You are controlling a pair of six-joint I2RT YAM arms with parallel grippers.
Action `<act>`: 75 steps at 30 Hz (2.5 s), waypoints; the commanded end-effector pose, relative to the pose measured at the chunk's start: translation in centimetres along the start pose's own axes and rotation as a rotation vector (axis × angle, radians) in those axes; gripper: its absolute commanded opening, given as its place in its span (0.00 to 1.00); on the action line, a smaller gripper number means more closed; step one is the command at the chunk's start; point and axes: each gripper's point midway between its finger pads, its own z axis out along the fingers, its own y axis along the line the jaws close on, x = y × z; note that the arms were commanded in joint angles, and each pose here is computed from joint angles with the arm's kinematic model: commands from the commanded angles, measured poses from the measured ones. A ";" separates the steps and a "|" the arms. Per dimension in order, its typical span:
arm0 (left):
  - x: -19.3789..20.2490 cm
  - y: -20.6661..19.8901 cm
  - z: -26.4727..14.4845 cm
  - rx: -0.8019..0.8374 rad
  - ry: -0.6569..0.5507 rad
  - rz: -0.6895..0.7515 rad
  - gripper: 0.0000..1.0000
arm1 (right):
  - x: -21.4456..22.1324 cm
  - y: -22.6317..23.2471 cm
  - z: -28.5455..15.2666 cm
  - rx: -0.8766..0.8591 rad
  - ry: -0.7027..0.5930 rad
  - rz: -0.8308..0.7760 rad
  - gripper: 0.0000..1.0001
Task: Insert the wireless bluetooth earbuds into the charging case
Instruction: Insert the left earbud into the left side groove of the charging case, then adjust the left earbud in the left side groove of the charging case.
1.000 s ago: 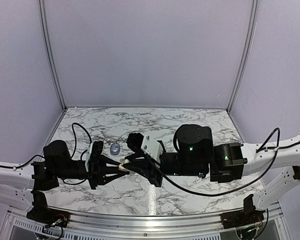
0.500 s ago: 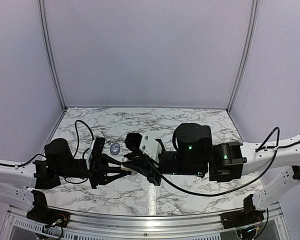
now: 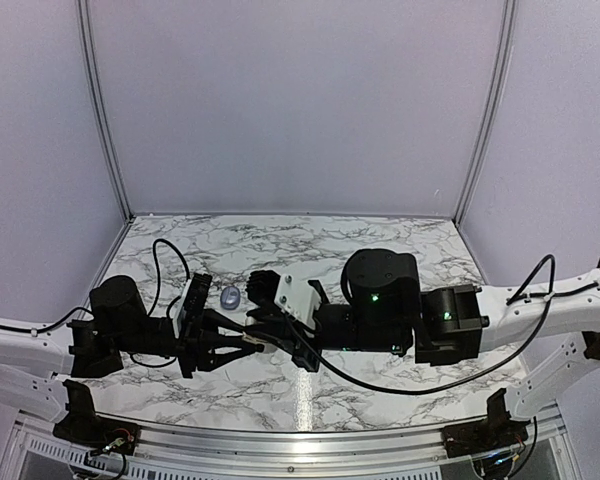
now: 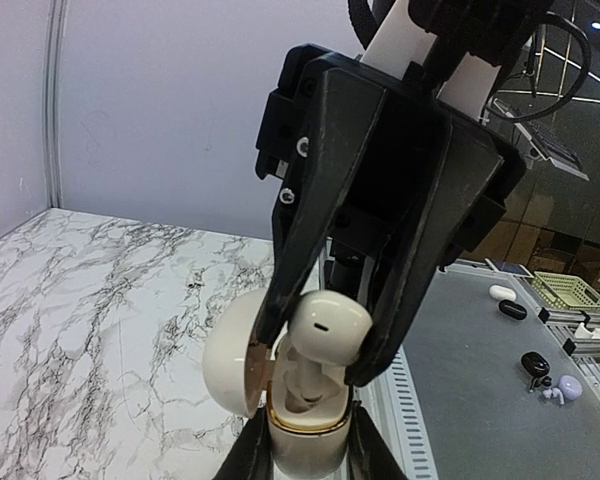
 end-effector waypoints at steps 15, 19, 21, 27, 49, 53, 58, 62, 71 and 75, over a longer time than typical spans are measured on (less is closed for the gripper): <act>-2.6 -1.3 0.4 0.067 -0.064 0.020 0.00 | -1.7 0.2 0.6 -0.012 -0.037 -0.024 0.07; -2.6 -1.3 0.4 0.070 -0.066 0.020 0.00 | -1.4 0.2 0.8 -0.009 -0.028 -0.021 0.07; -2.6 -1.3 0.3 0.069 -0.065 0.020 0.00 | -1.2 0.2 0.8 -0.007 -0.023 -0.020 0.07; -2.6 -1.4 0.3 0.070 -0.066 0.020 0.00 | -1.2 0.1 0.5 -0.001 -0.026 -0.009 0.20; -2.0 0.3 0.5 -0.019 -0.050 0.020 0.00 | -2.6 -0.7 -1.4 0.022 -0.052 -0.020 0.37; -1.5 1.0 0.8 -0.048 -0.028 0.009 0.00 | -3.2 -1.0 -1.7 0.032 -0.062 -0.018 0.38; -1.1 2.6 0.9 -0.132 0.000 -0.003 0.00 | -2.9 -1.9 -1.6 0.082 -0.040 0.000 0.47; -0.9 3.6 1.0 -0.187 0.025 -0.001 0.00 | -2.6 -3.2 -0.9 0.164 -0.012 0.055 0.59; -0.7 4.6 0.9 -0.243 0.038 -0.008 0.00 | -1.0 -6.1 0.0 0.314 0.074 0.161 0.76; -0.8 4.8 0.9 -0.257 0.037 -0.008 0.00 | -0.1 -6.2 0.6 0.317 0.110 0.168 0.78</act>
